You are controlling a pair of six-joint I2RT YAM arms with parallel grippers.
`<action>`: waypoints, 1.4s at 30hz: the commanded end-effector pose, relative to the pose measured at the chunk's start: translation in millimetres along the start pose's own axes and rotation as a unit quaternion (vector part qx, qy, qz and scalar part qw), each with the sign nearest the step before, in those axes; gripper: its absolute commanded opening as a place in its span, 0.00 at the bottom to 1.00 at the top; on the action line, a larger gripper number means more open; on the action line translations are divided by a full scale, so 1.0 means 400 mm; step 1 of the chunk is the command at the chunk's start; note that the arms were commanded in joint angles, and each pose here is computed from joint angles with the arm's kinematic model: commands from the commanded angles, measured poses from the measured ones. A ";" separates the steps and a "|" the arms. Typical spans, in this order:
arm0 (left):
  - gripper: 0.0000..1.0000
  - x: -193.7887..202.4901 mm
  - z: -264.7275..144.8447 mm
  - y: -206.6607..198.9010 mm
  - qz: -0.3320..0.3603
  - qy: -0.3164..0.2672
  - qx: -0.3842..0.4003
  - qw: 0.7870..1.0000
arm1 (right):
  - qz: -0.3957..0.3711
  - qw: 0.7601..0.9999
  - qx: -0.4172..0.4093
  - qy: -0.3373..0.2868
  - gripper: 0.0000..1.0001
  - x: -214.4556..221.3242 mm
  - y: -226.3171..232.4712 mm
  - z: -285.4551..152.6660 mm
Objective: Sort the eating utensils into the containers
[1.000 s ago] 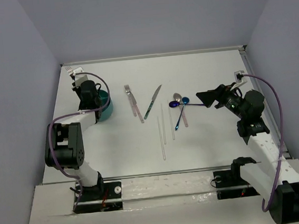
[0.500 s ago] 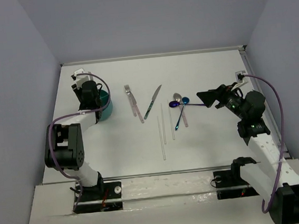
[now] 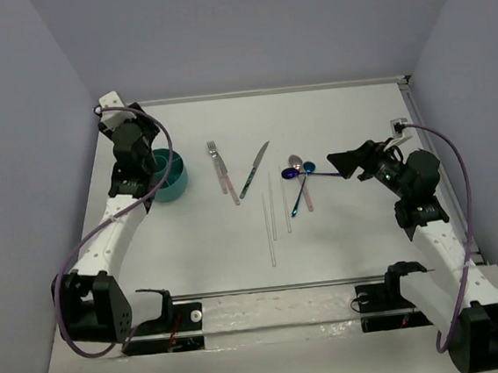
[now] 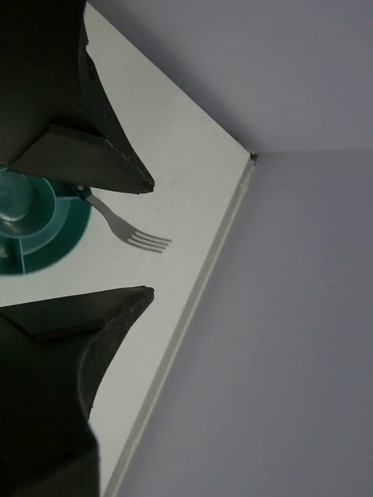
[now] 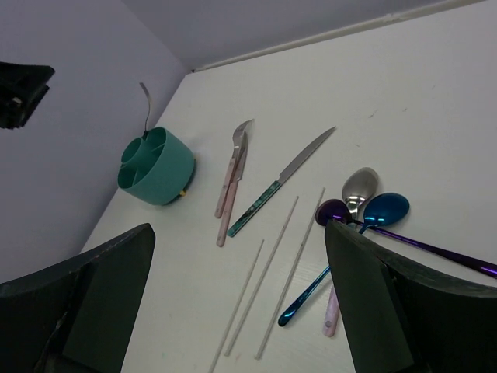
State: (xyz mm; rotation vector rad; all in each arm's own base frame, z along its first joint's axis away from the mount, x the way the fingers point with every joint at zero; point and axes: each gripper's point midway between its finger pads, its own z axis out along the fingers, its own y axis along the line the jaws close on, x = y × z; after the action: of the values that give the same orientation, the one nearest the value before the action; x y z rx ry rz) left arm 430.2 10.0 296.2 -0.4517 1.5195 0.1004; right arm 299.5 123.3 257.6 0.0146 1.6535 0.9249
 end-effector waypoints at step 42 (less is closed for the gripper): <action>0.42 0.670 -0.066 -0.299 0.087 0.321 0.055 0.941 | -0.006 1.000 0.005 0.000 0.96 -0.022 -0.008 0.018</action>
State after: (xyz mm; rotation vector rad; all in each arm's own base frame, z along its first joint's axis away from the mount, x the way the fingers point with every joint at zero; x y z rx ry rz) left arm 449.3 -174.4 55.1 -0.2425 2.2234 -0.0134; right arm 306.5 120.9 238.0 0.0577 1.7224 0.9130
